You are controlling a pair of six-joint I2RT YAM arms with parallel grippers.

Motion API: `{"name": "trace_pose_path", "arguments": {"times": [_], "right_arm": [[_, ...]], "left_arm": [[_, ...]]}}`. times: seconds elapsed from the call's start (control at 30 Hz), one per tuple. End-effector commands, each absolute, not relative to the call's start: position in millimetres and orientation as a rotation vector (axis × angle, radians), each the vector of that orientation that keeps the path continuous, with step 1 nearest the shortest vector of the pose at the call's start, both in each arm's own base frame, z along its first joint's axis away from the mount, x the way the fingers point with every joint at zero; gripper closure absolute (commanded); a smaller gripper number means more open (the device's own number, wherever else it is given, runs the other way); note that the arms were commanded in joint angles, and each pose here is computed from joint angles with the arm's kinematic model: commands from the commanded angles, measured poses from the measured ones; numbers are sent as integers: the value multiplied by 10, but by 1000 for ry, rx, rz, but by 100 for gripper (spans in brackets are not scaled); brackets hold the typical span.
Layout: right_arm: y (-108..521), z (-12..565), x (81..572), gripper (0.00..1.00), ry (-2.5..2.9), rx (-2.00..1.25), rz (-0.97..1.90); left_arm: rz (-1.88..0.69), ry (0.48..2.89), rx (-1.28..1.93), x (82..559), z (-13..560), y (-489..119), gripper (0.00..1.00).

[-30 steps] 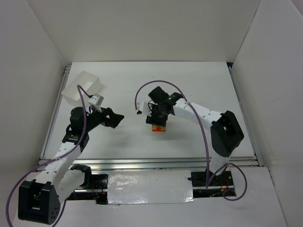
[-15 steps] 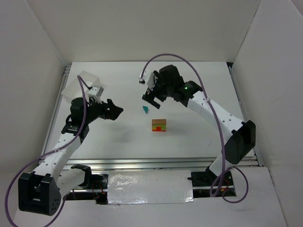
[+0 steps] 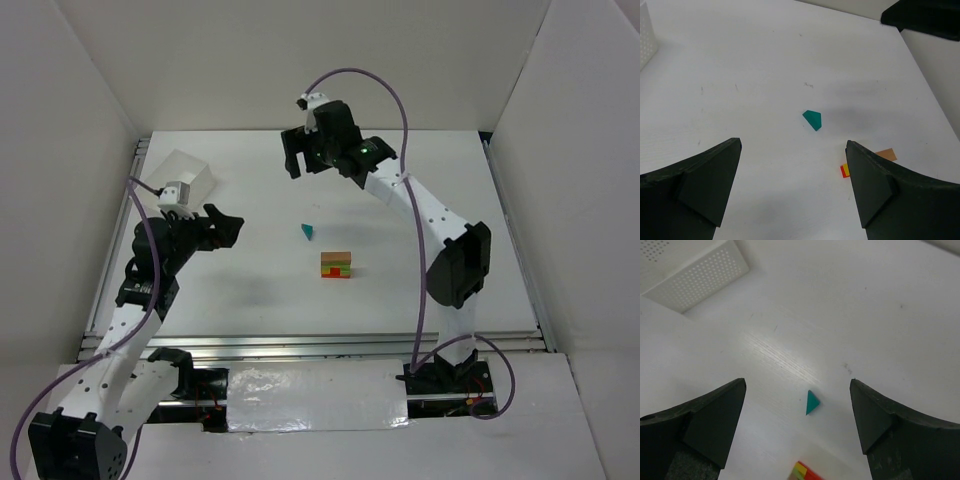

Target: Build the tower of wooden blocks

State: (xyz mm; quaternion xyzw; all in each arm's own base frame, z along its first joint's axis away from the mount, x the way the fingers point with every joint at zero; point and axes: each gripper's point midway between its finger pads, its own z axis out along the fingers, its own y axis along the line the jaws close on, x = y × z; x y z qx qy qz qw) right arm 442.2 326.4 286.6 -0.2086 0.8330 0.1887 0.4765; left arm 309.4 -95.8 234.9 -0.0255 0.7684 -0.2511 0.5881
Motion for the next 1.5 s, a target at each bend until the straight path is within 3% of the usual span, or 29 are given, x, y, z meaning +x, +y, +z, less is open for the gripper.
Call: {"name": "trace_pose_path", "arguments": {"times": [0.0,0.03,0.23,0.4,0.93,1.2,1.3,1.47], "right_arm": [[3398,2395,4450,8,2165,-413,448],[3437,2088,4456,8,2235,-432,411],[3604,1495,4535,8,2346,-469,334],[3557,1016,4476,20,2468,-443,285],[3377,480,4227,28,2618,-390,224],[3372,543,4243,62,2589,-386,219],[3391,659,4243,71,2545,-415,248],[3471,862,4244,77,2457,-480,305]], "left_arm": [[-589,1797,-138,3088,2322,-910,1],[-587,1807,-143,3082,2300,-912,1],[-549,1807,-161,3069,2246,-847,1],[-556,1822,-139,3079,2217,-875,1],[-546,1832,-130,3097,2193,-872,1],[-543,1837,-143,3108,2167,-863,1],[-549,1861,-146,3118,2142,-873,1],[-581,1866,-140,3112,2154,-921,1]]}}
